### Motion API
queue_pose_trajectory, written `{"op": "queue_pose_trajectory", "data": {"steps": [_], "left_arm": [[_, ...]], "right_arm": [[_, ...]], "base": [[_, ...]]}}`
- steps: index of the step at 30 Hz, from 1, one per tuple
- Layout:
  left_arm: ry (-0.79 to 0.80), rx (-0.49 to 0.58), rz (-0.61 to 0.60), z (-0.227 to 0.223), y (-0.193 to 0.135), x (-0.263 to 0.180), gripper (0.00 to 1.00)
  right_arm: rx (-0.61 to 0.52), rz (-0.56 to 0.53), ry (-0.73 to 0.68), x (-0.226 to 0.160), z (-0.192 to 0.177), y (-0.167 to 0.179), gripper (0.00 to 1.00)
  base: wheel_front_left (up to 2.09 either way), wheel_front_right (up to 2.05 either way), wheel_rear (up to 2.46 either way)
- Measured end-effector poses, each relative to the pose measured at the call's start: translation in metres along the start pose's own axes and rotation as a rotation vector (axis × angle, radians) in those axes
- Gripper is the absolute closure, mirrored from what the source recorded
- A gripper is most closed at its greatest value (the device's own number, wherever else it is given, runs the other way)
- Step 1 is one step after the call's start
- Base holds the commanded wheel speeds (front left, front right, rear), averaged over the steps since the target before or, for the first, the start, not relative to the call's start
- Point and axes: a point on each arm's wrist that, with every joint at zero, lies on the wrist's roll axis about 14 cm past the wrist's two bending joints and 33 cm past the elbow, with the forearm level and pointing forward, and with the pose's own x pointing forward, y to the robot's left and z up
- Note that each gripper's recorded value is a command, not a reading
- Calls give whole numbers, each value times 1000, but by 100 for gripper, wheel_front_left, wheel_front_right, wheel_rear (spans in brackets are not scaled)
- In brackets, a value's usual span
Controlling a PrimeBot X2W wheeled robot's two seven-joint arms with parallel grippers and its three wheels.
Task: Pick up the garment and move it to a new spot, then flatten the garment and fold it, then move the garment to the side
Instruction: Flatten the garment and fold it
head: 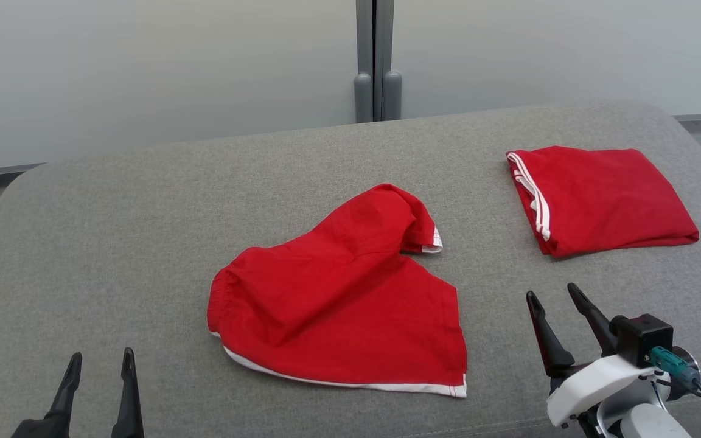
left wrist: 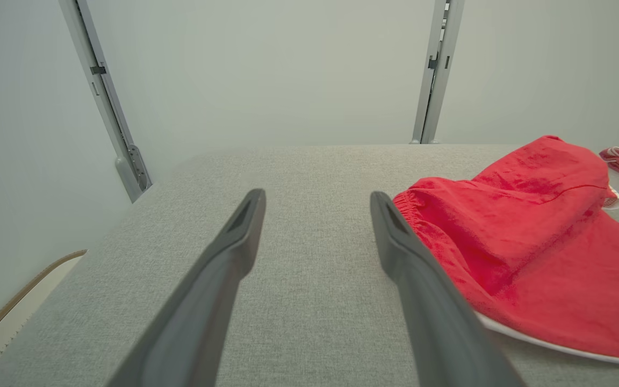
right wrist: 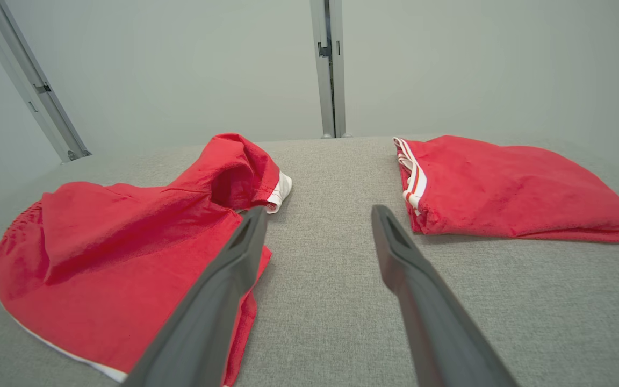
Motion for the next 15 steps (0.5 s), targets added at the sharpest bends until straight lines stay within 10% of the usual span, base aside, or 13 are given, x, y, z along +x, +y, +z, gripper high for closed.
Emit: {"op": "queue_pose_trajectory", "data": {"steps": [15], "left_arm": [[48,-3,-36,-15,-6,-1,0]], "right_arm": [[-12,8,15,-1,-4,1,0]], "base": [[0,0,0]]}}
